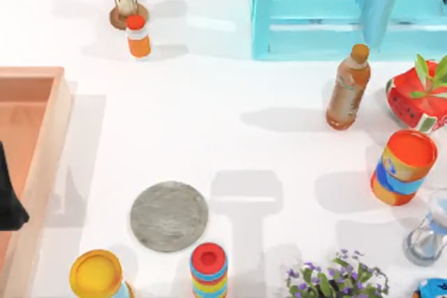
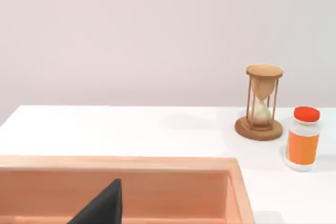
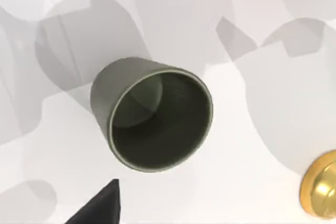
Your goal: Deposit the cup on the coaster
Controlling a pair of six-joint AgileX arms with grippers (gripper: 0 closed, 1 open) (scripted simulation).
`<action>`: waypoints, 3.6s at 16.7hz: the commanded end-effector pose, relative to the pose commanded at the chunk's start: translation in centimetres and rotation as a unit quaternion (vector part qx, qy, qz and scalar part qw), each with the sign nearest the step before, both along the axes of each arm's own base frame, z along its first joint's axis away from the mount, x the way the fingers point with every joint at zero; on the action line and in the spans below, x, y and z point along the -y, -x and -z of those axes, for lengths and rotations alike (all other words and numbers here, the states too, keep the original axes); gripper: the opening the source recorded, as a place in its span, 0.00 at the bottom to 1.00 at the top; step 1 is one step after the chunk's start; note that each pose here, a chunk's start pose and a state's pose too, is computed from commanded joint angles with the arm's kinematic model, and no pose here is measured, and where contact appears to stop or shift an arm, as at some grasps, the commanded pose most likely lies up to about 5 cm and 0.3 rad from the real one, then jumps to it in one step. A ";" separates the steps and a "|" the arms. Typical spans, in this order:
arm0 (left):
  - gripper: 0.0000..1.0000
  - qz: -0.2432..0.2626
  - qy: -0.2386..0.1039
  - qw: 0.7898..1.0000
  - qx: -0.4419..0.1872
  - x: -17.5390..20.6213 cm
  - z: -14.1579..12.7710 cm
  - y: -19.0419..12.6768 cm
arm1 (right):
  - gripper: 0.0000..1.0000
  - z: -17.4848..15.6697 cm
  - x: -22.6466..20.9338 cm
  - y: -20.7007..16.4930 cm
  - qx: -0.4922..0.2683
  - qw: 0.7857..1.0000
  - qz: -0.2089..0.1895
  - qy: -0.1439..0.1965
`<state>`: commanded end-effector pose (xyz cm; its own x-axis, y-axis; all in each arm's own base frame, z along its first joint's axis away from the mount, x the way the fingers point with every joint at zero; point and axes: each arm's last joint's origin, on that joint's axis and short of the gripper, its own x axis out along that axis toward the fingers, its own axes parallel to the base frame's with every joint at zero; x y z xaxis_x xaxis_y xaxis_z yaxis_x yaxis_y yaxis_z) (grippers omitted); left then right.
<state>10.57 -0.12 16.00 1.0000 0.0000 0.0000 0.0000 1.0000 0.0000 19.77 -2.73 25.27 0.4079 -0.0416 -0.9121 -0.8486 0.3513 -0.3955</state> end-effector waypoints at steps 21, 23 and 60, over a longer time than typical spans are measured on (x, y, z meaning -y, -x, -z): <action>1.00 0.000 0.000 1.000 0.000 0.0 0.0 0.0 | 1.00 7.4 2.4 -4.2 -0.209 0.962 -0.175 0.017; 1.00 0.000 0.000 1.000 0.000 0.0 0.0 0.0 | 1.00 9.5 2.2 -4.1 -0.208 0.962 -0.174 0.017; 1.00 0.000 0.000 1.000 0.000 0.0 0.0 0.0 | 0.00 7.1 1.5 -6.8 -0.172 0.982 -0.074 0.032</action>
